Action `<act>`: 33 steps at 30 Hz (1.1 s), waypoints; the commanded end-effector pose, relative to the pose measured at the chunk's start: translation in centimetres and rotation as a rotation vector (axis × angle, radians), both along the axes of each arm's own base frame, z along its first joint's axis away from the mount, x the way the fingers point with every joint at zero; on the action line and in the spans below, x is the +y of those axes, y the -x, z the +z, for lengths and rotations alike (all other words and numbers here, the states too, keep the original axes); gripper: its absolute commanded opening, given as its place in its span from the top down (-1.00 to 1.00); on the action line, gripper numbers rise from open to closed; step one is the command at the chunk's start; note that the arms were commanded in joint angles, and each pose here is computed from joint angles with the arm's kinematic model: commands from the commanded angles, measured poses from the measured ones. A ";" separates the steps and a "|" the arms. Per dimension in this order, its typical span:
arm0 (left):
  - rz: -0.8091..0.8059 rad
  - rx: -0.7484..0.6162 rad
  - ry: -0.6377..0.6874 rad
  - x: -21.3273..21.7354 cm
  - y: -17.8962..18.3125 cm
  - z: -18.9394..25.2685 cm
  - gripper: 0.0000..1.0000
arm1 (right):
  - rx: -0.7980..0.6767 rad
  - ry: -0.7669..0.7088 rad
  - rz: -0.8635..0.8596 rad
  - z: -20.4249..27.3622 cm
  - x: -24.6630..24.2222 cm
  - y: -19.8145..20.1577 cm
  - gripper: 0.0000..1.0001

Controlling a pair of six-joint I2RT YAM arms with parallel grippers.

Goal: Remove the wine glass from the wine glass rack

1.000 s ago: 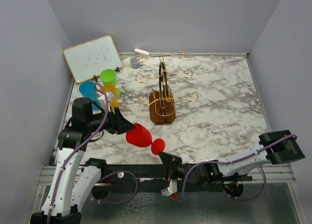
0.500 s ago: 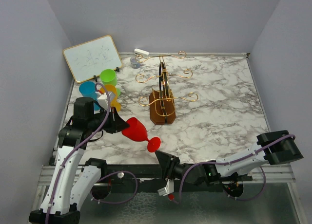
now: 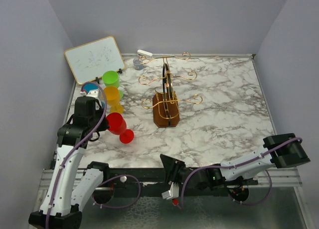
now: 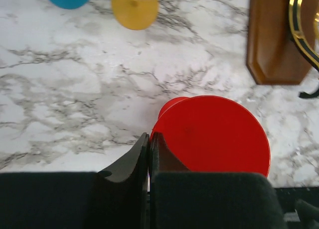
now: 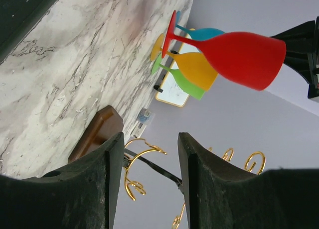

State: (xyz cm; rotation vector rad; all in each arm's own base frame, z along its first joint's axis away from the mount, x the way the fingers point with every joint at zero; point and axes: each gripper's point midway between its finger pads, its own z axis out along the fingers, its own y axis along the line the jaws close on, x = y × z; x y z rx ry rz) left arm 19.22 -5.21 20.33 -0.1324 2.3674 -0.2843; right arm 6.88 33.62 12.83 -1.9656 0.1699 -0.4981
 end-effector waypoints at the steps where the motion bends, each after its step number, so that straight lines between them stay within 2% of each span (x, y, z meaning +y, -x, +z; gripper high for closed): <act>1: 0.225 -0.010 -0.150 4.3 -1.2 -0.1 1.00 | 0.033 -0.023 -0.038 0.9 0.2 -0.1 0.06; 4: 0.231 -0.001 -0.152 4.4 -2.3 0.3 0.99 | 0.042 -0.029 -0.057 0.8 0.3 -0.2 0.07; 8: 0.278 -0.067 -0.149 4.7 -4.5 1.4 0.98 | 0.074 -0.051 -0.101 1.0 0.4 -0.5 0.12; 18: 0.368 -0.065 -0.234 6.8 -8.6 0.3 0.97 | 0.120 -0.131 -0.188 2.1 -0.2 -1.3 0.17; 33: 0.487 -0.036 -0.189 10.4 -11.3 -1.4 0.95 | 0.148 -0.198 -0.227 3.9 -0.8 -1.8 0.17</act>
